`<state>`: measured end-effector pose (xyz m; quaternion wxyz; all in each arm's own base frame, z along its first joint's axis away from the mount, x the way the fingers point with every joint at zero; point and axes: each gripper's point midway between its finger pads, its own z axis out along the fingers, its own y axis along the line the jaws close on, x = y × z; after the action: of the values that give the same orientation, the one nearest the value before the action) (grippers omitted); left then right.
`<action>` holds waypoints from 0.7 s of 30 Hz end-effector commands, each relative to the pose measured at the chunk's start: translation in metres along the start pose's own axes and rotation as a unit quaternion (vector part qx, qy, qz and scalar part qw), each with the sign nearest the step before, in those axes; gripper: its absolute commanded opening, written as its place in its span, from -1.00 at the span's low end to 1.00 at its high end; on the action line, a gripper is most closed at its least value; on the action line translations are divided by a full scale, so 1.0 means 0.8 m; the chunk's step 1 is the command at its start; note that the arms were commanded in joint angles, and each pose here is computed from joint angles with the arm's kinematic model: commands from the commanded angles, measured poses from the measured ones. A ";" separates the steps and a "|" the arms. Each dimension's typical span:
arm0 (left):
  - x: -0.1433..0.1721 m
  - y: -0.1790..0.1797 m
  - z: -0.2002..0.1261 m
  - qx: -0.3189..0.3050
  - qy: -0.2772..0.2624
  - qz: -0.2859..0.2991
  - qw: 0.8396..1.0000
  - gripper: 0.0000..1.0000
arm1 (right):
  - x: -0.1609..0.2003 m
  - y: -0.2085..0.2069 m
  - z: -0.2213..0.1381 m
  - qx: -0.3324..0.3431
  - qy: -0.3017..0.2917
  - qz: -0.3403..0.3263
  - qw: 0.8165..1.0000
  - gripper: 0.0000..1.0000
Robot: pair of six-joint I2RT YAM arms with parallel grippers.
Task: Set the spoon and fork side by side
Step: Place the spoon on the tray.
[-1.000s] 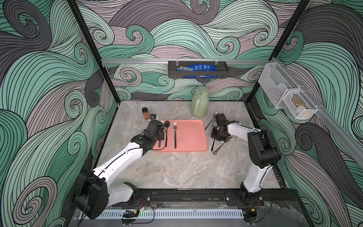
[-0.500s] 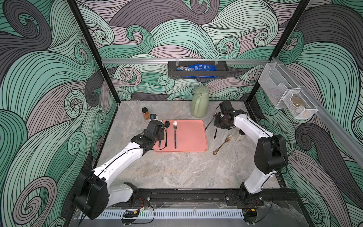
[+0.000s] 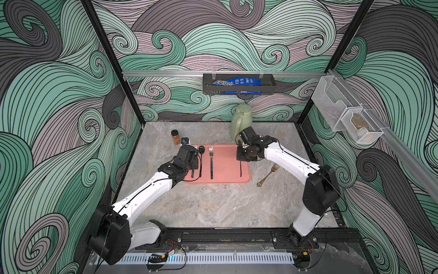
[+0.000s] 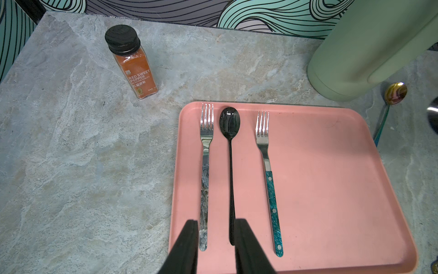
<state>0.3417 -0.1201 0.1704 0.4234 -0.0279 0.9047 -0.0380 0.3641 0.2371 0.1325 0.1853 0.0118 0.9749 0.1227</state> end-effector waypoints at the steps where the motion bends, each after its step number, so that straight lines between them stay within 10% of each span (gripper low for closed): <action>1: -0.002 0.002 0.000 -0.001 -0.001 0.003 1.000 -0.40 | 0.009 0.037 0.021 -0.007 0.018 -0.010 1.000 -0.92; 21: -0.003 0.003 -0.002 -0.002 -0.005 0.001 1.000 -0.40 | 0.037 0.101 0.140 -0.010 0.075 -0.017 0.997 -1.00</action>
<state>0.3417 -0.1201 0.1704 0.4234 -0.0278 0.9047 -0.0379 0.3710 0.3343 0.0370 0.1117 -0.0182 0.9871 0.1137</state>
